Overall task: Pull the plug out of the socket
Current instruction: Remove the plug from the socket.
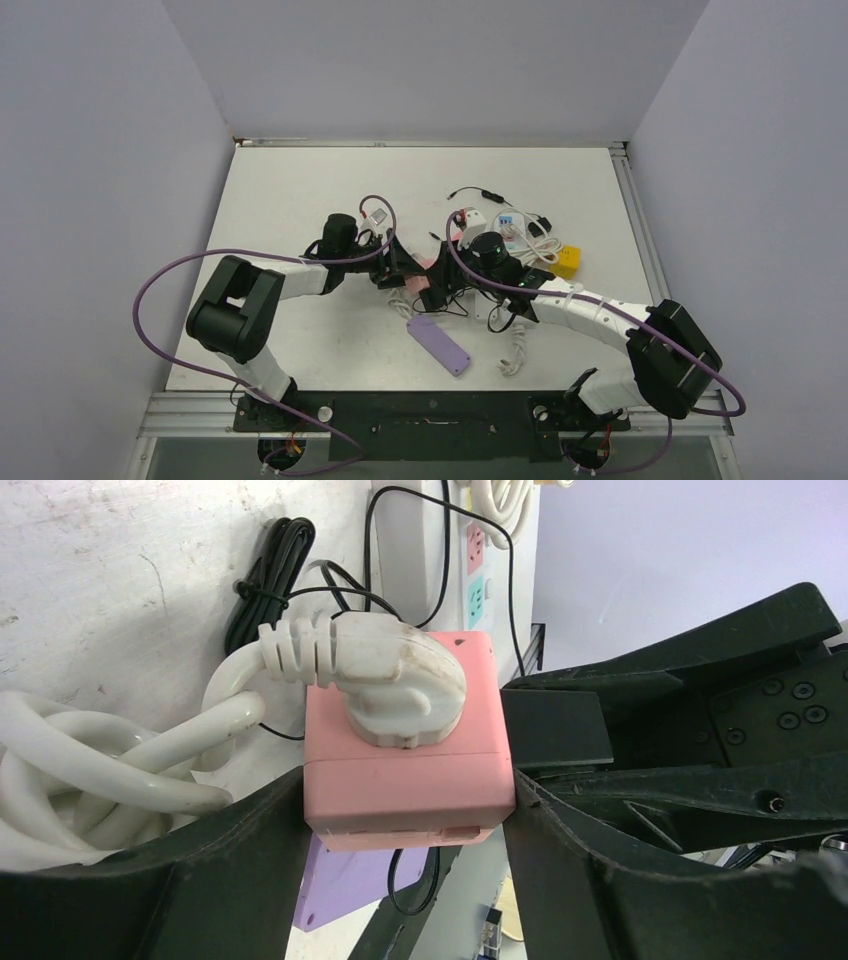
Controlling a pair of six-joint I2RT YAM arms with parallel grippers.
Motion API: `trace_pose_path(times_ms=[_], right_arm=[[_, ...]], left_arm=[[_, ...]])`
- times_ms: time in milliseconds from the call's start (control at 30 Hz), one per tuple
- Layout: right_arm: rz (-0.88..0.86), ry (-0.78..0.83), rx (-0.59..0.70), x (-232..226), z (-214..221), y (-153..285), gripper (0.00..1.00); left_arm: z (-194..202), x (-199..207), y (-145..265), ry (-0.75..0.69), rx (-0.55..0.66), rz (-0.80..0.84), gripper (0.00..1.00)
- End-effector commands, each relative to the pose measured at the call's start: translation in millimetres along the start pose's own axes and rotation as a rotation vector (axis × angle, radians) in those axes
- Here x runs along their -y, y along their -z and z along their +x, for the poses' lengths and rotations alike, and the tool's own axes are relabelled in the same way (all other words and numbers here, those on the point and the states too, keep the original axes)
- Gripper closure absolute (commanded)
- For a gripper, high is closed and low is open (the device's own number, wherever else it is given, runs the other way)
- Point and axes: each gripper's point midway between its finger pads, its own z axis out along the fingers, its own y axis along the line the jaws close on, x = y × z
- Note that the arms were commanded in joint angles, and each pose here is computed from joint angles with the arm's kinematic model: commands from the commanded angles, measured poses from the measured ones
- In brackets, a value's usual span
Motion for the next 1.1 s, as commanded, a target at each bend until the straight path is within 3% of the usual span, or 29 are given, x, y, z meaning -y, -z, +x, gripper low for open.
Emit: trace_pose_path(times_ms=[0, 133, 233, 333, 633, 900, 1067], right_arm=[[-0.122, 0.027, 0.156, -41.2, -53.3, 10.5, 0.95], [-0.147, 0.038, 0.158, -48.4, -52.7, 12.5, 0.95], [-0.149, 0.037, 0.158, -48.8, -52.2, 13.4, 0.95], [-0.162, 0.040, 0.150, -51.1, -50.0, 13.3, 0.95], [-0.202, -0.067, 0.108, -38.8, -42.2, 9.5, 0.95], [-0.206, -0.110, 0.110, -26.2, -43.6, 9.9, 0.95], [-0.077, -0.022, 0.108, -20.2, -36.5, 8.0, 0.95]], left_arm=[[-12.1, 4.0, -2.1, -0.038, 0.027, -0.007, 0.37], [-13.0, 1.8, -1.9, -0.035, 0.033, -0.017, 0.38], [-12.8, 2.1, -1.8, -0.036, 0.030, -0.015, 0.44], [-12.9, 4.4, -1.9, -0.040, 0.030, -0.001, 0.61], [-12.9, 3.6, -1.8, -0.050, 0.031, -0.003, 0.99], [-12.7, 1.9, -1.7, -0.056, 0.033, -0.015, 1.00], [-13.1, -1.6, -1.2, -0.052, 0.034, -0.034, 1.00]])
